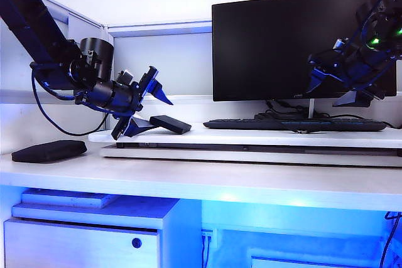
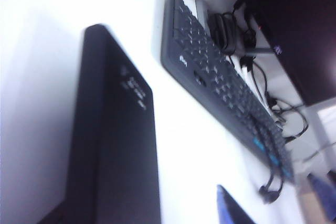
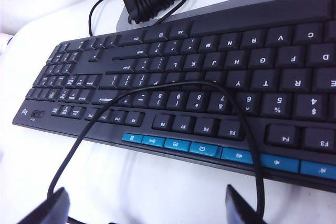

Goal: Unplug the data cable of the portable hard drive.

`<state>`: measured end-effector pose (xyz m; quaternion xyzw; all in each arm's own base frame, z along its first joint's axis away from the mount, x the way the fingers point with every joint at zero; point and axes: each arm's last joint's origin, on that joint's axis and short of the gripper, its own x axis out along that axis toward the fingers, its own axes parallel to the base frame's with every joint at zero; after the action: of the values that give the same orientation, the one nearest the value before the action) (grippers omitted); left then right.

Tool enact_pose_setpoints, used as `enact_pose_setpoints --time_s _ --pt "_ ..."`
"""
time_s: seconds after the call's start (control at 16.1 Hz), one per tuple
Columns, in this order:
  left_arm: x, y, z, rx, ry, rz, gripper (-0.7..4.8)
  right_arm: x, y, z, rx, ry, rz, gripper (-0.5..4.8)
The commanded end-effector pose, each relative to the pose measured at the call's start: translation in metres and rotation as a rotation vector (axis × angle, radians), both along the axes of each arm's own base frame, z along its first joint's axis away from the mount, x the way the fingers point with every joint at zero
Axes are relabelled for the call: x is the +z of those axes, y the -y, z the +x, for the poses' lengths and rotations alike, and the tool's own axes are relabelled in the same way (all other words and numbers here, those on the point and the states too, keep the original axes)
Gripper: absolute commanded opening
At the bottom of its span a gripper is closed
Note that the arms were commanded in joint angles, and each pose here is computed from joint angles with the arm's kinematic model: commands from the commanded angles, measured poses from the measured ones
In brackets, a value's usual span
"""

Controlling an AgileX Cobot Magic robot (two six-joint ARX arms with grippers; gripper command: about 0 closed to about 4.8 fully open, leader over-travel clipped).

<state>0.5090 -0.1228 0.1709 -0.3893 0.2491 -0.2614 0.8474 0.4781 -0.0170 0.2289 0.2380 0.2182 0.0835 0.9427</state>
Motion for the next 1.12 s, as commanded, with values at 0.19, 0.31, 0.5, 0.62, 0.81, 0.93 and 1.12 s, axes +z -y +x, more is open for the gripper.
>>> enact_pose_setpoints --time_s 0.19,0.31,0.5,0.62,0.81,0.93,1.12 --pt "0.004 -0.003 0.001 -0.019 0.204 0.296 3.55 0.007 0.0 0.0 0.023 0.036 -0.003 3.78" --pt "0.001 -0.004 0.001 -0.018 0.245 0.413 3.85 0.007 -0.001 0.0 0.034 0.044 -0.033 3.78" --pt "0.001 -0.005 0.001 -0.015 0.326 0.552 3.87 0.007 -0.001 0.0 0.041 0.049 -0.051 3.78" --pt "0.001 -0.005 0.001 -0.044 0.367 0.687 4.35 0.006 -0.001 -0.001 0.065 0.052 -0.106 3.79" --pt "0.019 -0.005 0.002 -0.079 0.416 0.79 4.44 0.004 0.0 -0.001 0.069 0.046 -0.176 4.06" --pt "0.056 -0.006 -0.004 -0.034 0.521 0.783 3.91 0.017 0.0 -0.003 0.068 0.105 -0.179 4.04" --pt "0.107 -0.011 -0.02 0.001 0.588 0.763 3.08 0.054 -0.001 -0.015 0.061 0.207 -0.187 4.0"
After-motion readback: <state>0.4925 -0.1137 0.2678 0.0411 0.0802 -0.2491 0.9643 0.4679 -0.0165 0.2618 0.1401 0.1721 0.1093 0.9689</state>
